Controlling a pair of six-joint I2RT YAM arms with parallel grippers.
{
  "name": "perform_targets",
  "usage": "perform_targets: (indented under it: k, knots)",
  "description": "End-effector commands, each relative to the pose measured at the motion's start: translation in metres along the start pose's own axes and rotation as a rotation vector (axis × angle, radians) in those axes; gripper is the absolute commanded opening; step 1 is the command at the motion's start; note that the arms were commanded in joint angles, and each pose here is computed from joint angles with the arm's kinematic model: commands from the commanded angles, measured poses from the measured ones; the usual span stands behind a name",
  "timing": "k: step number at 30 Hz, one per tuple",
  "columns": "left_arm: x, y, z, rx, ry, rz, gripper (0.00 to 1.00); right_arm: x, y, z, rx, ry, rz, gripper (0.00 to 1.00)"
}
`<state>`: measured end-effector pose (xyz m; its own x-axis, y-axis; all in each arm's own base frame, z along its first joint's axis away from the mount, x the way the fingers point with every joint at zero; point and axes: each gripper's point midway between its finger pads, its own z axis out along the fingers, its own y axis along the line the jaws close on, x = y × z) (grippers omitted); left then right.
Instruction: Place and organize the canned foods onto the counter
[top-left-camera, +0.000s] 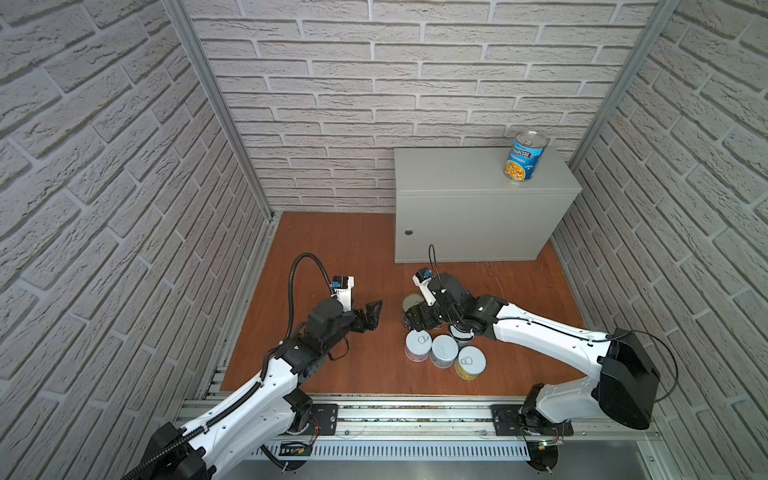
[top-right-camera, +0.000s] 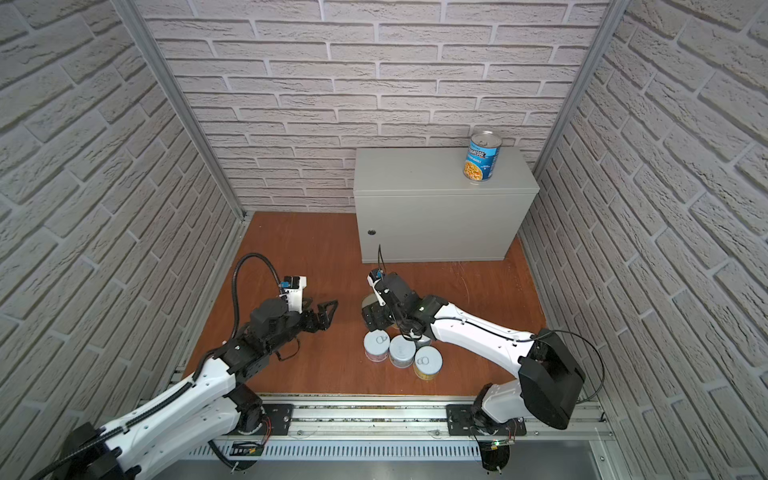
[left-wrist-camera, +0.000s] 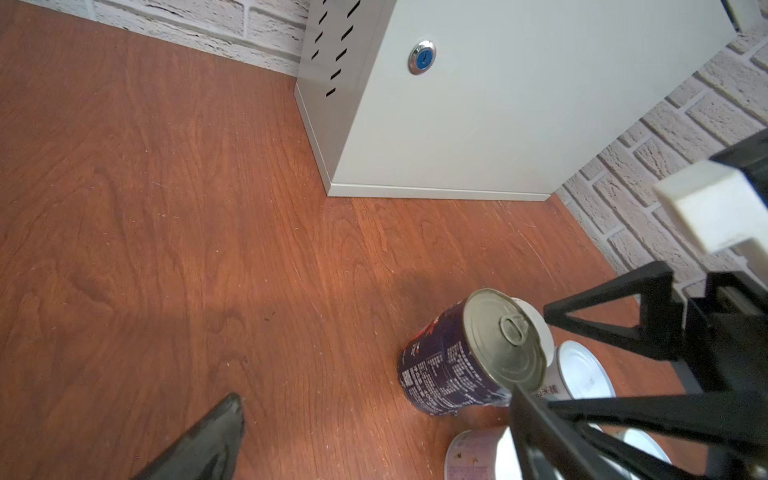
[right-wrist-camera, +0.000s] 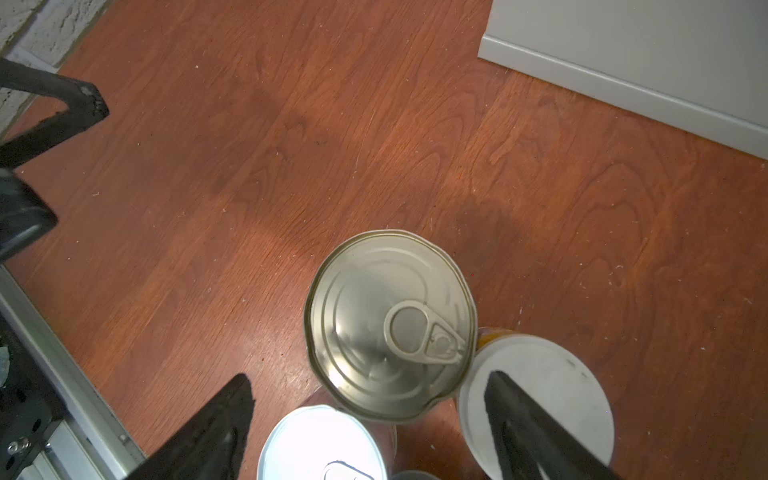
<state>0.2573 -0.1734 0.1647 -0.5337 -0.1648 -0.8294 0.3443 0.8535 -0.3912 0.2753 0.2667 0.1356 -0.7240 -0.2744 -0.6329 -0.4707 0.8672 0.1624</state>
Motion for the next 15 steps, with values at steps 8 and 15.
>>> perform_targets:
  k: [8, 15]
  knots:
    - [-0.003, 0.003, 0.001, -0.017, -0.012, -0.004, 0.98, -0.008, 0.008, 0.012, -0.010, -0.025, 0.008, 0.88]
    - [-0.003, 0.003, -0.001, -0.020, -0.010, -0.010, 0.98, -0.005, 0.009, 0.018, 0.004, -0.021, -0.002, 0.88]
